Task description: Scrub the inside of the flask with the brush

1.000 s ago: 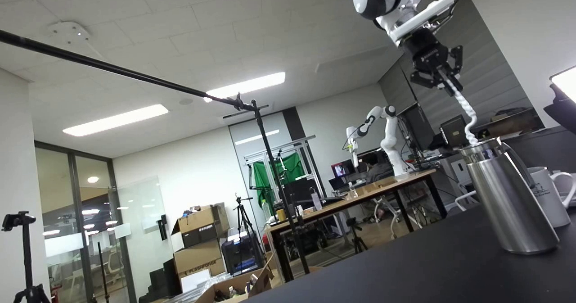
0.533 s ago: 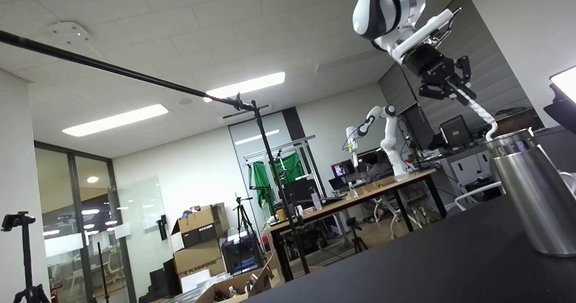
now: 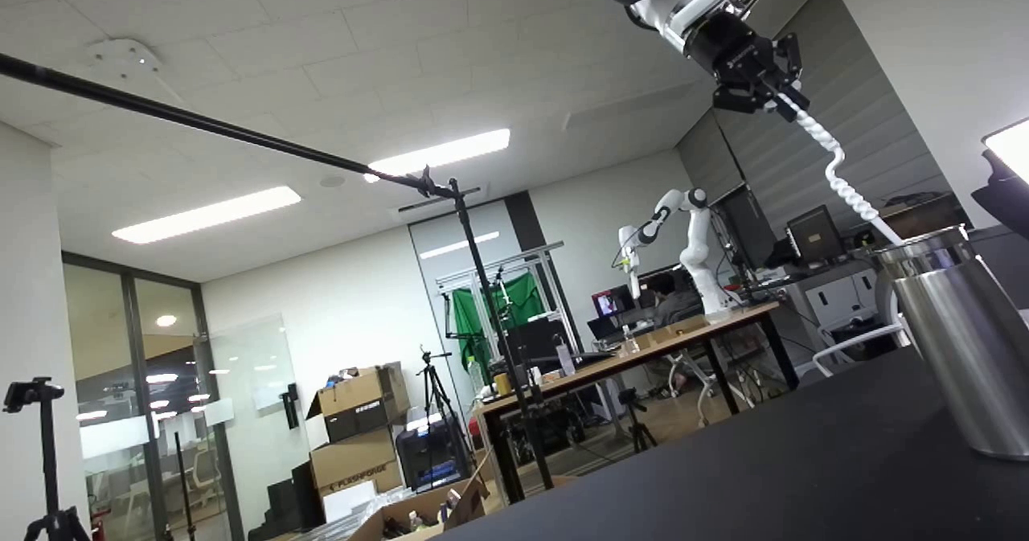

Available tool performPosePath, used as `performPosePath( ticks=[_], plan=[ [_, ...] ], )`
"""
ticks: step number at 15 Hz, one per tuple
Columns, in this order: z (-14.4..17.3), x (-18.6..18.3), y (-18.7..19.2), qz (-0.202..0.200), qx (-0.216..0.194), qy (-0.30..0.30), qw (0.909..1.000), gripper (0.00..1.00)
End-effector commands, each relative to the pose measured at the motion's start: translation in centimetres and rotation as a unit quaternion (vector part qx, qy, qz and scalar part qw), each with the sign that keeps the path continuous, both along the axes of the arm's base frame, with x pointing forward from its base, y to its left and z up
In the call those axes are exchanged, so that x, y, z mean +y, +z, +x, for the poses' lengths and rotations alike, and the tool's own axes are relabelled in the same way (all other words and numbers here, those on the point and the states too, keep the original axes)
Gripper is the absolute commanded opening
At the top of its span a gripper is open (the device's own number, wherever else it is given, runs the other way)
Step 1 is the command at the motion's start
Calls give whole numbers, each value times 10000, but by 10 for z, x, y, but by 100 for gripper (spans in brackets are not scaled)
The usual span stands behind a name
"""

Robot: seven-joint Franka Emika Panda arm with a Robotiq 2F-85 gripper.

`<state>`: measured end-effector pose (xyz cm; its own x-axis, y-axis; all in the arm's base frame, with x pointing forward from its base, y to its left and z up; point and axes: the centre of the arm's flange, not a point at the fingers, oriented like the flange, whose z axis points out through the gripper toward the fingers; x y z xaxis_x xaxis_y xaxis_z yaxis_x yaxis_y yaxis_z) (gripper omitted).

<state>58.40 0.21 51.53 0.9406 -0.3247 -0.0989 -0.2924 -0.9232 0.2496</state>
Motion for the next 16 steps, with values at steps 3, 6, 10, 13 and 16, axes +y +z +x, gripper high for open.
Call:
performPosePath(
  ticks=[3,6,10,13,16],
  plan=[
    [12,-26,-70,538,-73,-297,9981,4],
    [18,-32,-110,706,45,-448,9965,4],
    [17,-31,-114,732,78,-427,9964,4],
    [10,-23,-82,696,-37,-323,9970,4],
    [-2,-14,-49,709,-189,-161,9972,4]
  ],
)
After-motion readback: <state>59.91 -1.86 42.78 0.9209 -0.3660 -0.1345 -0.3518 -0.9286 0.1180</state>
